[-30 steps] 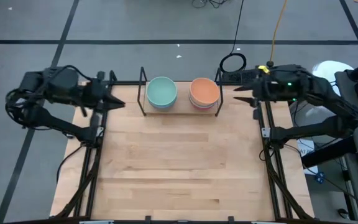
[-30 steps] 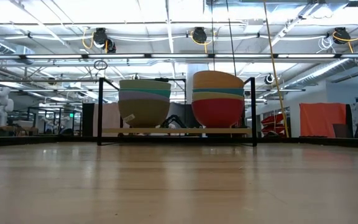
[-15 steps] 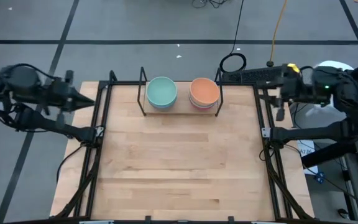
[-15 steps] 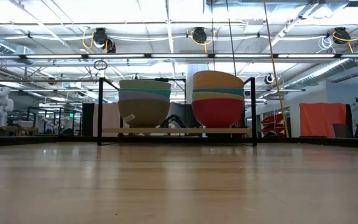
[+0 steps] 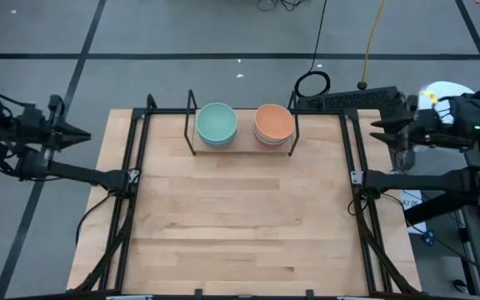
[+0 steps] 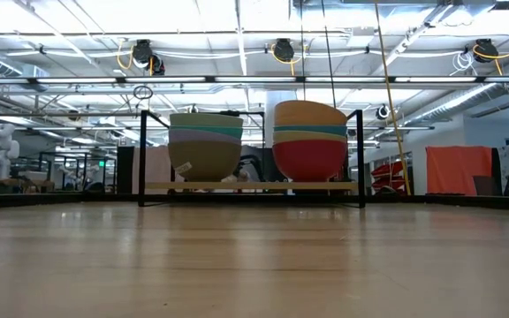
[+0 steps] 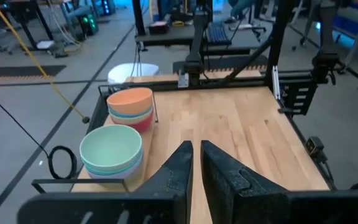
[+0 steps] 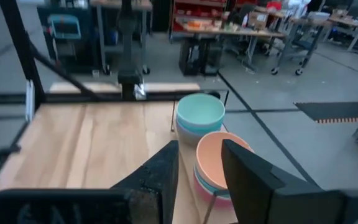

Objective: Place and stack bowls onto a shelf
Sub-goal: Return to Home Position

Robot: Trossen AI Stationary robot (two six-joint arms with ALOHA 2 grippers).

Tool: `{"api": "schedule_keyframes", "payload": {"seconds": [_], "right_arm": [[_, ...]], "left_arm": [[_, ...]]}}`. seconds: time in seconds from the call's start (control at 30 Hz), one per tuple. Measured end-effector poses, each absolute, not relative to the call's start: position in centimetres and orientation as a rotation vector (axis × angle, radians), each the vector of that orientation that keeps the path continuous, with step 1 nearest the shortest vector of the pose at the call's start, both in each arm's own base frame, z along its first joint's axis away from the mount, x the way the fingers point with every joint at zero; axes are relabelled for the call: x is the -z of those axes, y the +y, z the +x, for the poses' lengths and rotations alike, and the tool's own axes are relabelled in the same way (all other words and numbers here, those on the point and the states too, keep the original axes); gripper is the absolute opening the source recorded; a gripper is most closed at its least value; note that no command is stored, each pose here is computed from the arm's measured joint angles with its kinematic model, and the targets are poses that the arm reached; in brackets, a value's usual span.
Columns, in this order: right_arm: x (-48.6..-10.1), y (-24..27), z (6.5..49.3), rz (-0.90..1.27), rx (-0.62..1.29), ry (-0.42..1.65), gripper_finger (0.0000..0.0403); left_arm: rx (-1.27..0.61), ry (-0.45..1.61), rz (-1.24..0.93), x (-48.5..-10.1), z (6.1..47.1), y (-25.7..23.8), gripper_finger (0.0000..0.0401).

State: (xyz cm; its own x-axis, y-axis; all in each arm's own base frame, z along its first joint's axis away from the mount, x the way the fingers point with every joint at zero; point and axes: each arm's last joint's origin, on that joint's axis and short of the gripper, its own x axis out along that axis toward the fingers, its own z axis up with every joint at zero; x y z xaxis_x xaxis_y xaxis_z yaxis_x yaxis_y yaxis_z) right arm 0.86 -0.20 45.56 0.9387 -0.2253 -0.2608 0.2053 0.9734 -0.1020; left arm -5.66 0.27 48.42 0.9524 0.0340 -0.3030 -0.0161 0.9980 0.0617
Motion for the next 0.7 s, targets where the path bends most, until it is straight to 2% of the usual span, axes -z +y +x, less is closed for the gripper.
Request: {"api": "schedule_keyframes", "payload": {"seconds": [0.33, 0.7], "right_arm": [[-45.1, 1.0, -4.0, -0.075, 0.229, 0.131, 0.0116], [-44.0, 1.7, -6.8, -0.079, 0.231, 0.087, 0.0116]], "left_arm": [[-0.027, 0.288, 0.045, -46.9, -9.3, 0.3, 0.0037], [-0.005, 0.256, -0.003, -46.0, -11.3, 0.3, 0.0037]]}}
